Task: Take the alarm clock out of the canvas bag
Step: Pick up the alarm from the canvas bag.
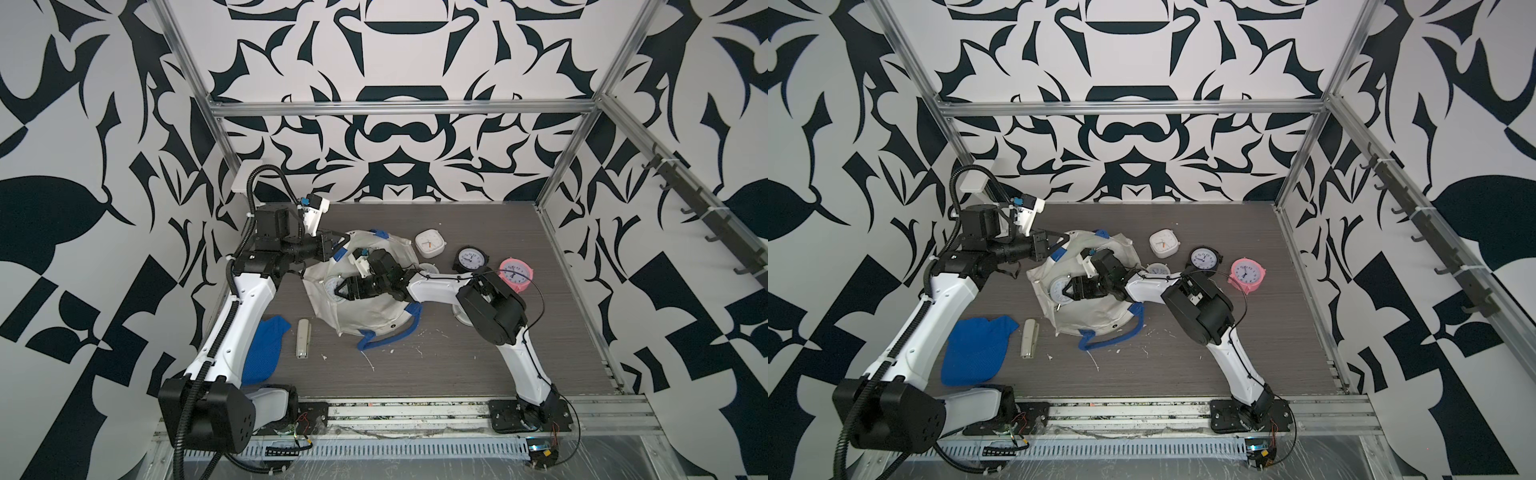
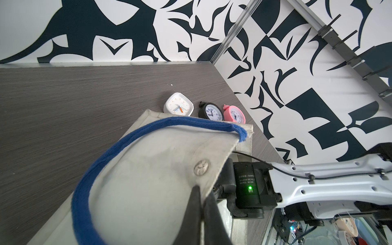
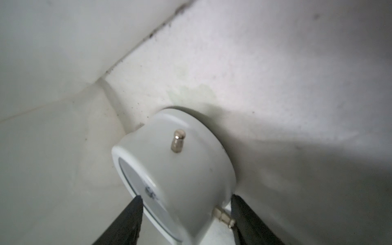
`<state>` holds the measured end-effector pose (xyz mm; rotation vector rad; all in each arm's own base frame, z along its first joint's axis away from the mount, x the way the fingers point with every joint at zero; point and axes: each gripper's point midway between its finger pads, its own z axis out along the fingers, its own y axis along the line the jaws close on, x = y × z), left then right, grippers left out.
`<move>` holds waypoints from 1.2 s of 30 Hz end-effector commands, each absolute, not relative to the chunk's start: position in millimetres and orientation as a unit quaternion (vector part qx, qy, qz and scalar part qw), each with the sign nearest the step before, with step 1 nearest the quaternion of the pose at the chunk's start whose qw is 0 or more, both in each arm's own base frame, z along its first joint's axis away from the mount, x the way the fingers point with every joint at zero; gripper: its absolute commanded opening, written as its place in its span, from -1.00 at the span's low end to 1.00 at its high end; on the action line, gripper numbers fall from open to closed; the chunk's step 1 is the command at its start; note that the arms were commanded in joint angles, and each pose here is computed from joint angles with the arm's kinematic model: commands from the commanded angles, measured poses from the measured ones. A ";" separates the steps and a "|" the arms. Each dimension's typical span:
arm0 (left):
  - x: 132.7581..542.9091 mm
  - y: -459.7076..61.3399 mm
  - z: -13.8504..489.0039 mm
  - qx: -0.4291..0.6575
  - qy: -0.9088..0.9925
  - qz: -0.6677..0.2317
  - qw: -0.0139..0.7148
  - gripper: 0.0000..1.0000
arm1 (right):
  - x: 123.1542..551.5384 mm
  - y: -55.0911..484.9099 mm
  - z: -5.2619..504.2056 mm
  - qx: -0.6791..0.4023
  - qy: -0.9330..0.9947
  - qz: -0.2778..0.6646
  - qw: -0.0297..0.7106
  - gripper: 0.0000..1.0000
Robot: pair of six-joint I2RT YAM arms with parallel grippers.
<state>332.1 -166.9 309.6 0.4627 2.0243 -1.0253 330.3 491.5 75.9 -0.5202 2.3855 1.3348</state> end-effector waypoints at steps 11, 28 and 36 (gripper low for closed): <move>326.0 -175.2 328.1 0.217 0.772 -0.421 0.423 -1.00 | 323.3 495.7 155.1 -0.204 0.783 0.540 0.229 0.32; 325.9 -175.7 328.7 0.219 0.771 -0.423 0.423 -1.00 | 313.3 512.4 134.5 -0.242 0.798 0.508 0.214 0.30; 325.5 -176.3 329.2 0.220 0.770 -0.425 0.422 -1.00 | 327.2 496.0 100.0 -0.254 0.846 0.407 0.233 0.40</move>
